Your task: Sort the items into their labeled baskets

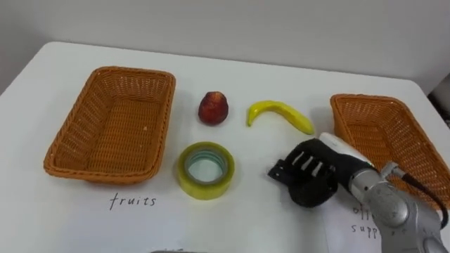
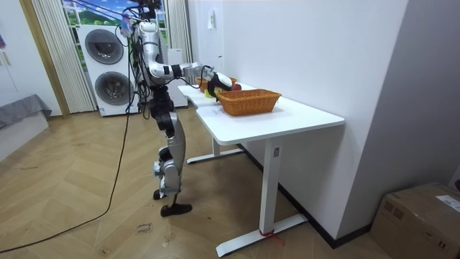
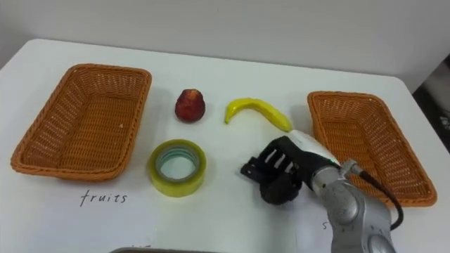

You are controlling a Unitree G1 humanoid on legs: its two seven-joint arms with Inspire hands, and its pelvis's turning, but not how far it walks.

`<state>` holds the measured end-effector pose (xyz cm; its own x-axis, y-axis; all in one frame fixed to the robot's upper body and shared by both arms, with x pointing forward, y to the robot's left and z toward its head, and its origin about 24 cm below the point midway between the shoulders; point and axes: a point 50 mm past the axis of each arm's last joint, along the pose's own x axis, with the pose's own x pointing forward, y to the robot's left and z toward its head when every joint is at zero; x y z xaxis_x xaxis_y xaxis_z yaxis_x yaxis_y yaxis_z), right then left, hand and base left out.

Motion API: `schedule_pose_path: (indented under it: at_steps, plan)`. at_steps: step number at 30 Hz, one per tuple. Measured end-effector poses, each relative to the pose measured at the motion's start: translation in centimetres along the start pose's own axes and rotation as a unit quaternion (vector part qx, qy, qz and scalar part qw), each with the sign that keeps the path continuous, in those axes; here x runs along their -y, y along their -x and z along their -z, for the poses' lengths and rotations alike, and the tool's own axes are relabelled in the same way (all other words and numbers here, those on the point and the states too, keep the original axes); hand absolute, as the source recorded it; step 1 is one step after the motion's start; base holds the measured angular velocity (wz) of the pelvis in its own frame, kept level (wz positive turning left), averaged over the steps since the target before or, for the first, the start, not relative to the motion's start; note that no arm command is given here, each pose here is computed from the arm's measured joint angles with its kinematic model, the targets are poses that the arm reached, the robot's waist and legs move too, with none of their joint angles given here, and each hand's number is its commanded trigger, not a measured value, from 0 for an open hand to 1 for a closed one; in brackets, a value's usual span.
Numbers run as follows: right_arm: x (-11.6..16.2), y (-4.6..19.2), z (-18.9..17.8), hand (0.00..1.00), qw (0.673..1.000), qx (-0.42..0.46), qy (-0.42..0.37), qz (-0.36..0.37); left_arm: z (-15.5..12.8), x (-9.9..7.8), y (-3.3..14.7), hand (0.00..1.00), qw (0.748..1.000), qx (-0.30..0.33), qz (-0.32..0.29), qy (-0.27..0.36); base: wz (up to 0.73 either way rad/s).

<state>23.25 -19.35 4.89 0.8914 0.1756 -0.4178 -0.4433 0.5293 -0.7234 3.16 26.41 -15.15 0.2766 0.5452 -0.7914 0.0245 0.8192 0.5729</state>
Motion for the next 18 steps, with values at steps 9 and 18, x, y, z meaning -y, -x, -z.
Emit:
schedule_pose_path:
  at_steps: [9, 18]
  plan:
    - [3.4, 1.6, -0.7, 1.00, 0.991, 0.052, -0.020, 0.124, 0.1, 0.1, 0.2, 0.00, 1.000, 0.012, 0.009, 0.003, 0.00]
    - [5.6, 2.3, -0.4, 1.00, 0.973, 0.073, -0.059, 0.210, 0.1, 0.9, 0.5, 0.00, 1.000, 0.014, 0.013, 0.012, 0.00]
